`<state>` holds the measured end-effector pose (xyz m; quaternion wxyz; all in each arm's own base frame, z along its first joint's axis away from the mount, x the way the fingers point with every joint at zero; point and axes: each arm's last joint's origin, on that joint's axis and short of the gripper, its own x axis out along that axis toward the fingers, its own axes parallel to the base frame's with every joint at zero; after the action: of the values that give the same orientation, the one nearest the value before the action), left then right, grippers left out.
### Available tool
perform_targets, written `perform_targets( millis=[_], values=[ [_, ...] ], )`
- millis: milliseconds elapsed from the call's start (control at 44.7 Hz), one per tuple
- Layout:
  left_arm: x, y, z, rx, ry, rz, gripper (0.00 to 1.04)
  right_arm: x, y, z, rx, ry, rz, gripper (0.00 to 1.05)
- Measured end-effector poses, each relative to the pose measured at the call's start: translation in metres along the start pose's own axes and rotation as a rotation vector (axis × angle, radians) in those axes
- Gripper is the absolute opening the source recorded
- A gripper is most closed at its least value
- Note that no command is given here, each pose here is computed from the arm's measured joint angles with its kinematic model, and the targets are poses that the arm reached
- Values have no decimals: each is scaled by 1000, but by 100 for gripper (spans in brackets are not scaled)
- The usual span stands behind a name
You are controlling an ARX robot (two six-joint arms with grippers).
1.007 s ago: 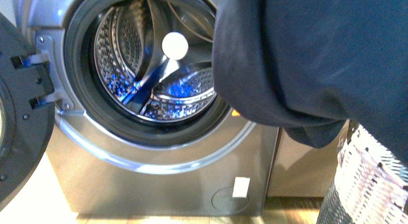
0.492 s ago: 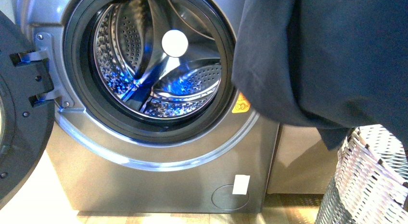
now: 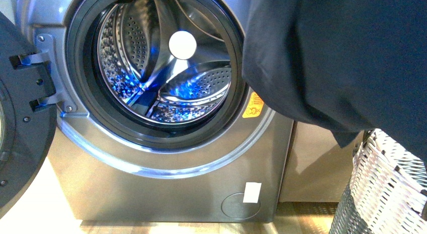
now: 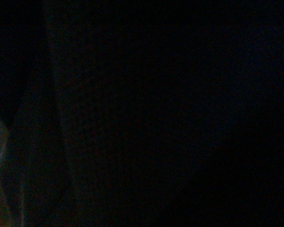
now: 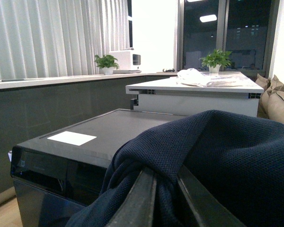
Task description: Put clothes into washing machine
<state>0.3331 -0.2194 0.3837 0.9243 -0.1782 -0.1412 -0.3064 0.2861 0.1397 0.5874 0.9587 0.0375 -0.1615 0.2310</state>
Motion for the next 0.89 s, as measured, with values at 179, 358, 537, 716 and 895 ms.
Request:
perform_targets(
  millis=[179, 358, 537, 716, 895],
  values=[
    [-3, 13, -6, -3, 26, 36, 9, -1, 0, 1, 0, -3, 0, 37],
    [-17, 34, -19, 3, 84, 80, 7, -3, 0, 4, 0, -11, 0, 65],
    [-38, 57, -22, 29, 122, 132, 7, -3, 0, 5, 0, -14, 0, 91],
    [-67, 100, -31, 128, 202, 262, 7, -4, 0, 5, 1, -16, 0, 97],
    [-90, 141, -39, 260, 261, 393, 7, -4, 0, 5, 1, -16, 0, 97]
  ],
)
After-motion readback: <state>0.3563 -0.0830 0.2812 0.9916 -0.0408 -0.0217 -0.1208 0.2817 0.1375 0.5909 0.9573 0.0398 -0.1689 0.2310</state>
